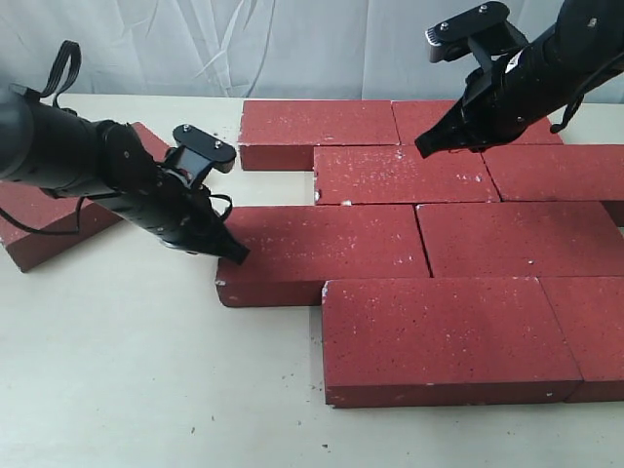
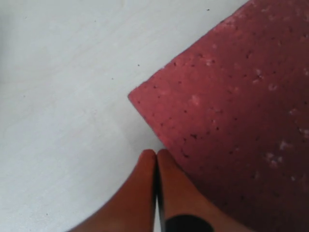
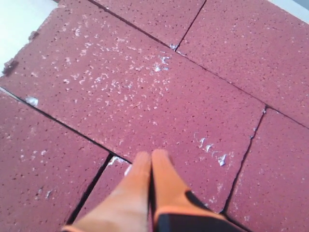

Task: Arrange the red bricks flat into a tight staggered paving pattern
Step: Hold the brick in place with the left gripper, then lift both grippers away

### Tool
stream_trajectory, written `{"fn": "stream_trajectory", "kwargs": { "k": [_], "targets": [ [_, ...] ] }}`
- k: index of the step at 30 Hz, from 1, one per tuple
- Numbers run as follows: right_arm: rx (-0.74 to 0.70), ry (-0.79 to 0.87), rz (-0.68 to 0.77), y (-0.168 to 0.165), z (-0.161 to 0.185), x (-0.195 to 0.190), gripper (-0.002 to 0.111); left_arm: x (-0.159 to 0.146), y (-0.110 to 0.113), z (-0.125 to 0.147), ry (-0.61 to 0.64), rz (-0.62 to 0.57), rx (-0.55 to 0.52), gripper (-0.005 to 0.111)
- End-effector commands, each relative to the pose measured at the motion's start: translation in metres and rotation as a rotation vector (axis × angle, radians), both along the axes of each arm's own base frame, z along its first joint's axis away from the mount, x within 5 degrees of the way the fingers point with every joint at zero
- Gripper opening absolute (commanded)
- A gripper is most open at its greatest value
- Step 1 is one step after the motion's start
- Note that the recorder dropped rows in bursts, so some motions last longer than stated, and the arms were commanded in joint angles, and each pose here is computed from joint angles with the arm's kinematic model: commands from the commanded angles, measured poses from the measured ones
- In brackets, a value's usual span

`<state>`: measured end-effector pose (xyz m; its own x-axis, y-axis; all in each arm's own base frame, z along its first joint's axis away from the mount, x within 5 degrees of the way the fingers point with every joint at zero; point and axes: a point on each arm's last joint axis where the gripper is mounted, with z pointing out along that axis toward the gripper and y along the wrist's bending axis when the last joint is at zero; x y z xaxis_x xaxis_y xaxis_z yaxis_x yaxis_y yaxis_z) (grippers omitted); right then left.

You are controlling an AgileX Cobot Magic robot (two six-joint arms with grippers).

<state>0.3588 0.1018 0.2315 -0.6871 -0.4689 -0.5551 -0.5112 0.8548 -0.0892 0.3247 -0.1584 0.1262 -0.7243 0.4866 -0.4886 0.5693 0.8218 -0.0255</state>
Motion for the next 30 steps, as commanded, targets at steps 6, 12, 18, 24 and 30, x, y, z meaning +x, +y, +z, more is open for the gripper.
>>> {"fn": "stream_trajectory", "kwargs": {
  "k": [6,12,18,24,30],
  "targets": [
    [0.004,-0.005,-0.008,-0.002,0.0,0.001,-0.001,0.005,0.008,0.002,-0.002,0.028,-0.003,0.0],
    [0.047,-0.014,-0.022,0.004,0.001,0.001,-0.001,0.006,0.014,0.01,-0.037,-0.016,0.038,0.0],
    [0.073,-0.036,0.072,0.027,-0.001,-0.002,-0.001,0.016,0.05,0.066,-0.209,0.079,0.007,0.0],
    [0.071,-0.04,0.099,0.038,-0.007,-0.002,-0.001,0.052,0.106,0.099,-0.516,0.445,-0.12,0.0],
    [0.076,-0.045,0.095,0.038,-0.007,-0.002,-0.001,0.094,0.146,0.085,-0.348,0.456,-0.06,0.0]
  ]
}}
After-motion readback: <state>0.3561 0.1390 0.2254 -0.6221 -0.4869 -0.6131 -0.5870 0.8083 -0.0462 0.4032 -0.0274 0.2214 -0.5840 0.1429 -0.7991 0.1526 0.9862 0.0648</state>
